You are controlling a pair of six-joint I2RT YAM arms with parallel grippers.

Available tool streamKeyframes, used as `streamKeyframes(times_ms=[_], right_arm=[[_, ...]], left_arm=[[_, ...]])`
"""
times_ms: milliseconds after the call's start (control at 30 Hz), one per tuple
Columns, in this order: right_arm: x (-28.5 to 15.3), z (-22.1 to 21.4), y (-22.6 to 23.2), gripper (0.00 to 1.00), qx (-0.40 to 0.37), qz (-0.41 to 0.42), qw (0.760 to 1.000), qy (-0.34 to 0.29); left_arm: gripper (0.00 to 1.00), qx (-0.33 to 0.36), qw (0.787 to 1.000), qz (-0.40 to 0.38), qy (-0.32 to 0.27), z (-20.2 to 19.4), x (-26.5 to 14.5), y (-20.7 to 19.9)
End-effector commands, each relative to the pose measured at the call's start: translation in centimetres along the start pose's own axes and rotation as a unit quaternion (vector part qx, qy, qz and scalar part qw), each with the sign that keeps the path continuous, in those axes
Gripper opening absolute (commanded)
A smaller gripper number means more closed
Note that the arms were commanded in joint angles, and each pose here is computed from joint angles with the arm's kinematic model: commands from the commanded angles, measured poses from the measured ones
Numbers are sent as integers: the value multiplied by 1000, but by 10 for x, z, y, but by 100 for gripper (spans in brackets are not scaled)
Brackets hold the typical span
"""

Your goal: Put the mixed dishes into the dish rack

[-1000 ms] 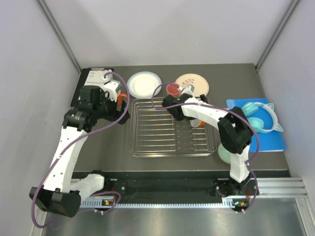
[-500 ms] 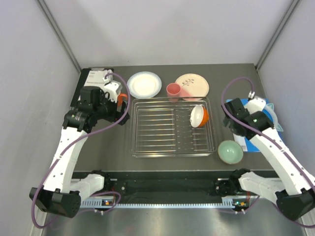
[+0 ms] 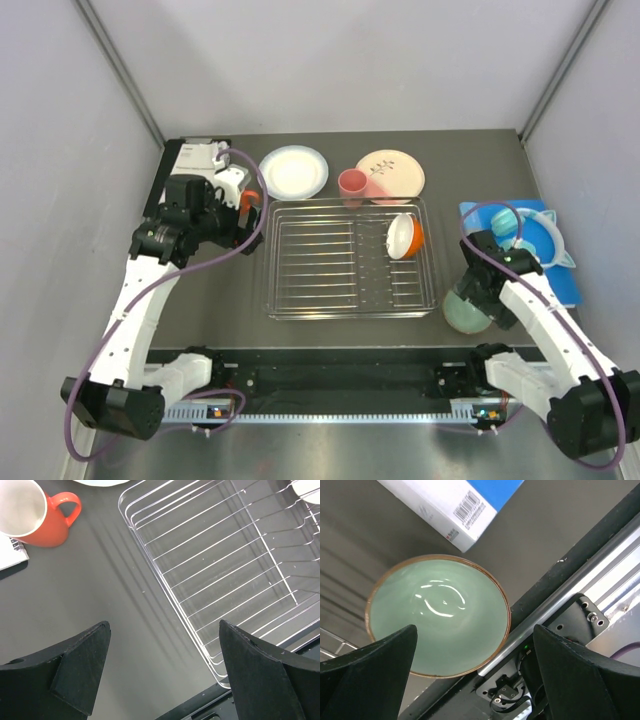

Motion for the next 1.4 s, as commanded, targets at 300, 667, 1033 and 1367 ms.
streamKeyframes(times_ms=[300, 667, 1033, 1367], right_arm=[[24, 3, 22, 74, -13, 3, 1000, 10], [45, 3, 36, 76, -39, -20, 999, 30], [42, 31, 53, 23, -28, 11, 1000, 1], [38, 61, 67, 34, -25, 30, 999, -16]], left_arm=[[95, 19, 999, 9, -27, 21, -9, 1], [95, 25, 999, 16, -35, 28, -15, 2], [95, 23, 999, 18, -35, 24, -13, 4], [95, 22, 999, 22, -32, 20, -9, 7]])
Point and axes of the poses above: each gripper's point midway between its finger pads, its own x axis out along the fingers, its own y axis along the line the jaws close on, z = x × y, the point moved 3 cm from there along -x, back along the fingers, and after that the axes turned 11 degrees about -x, right-handed, at the moved point
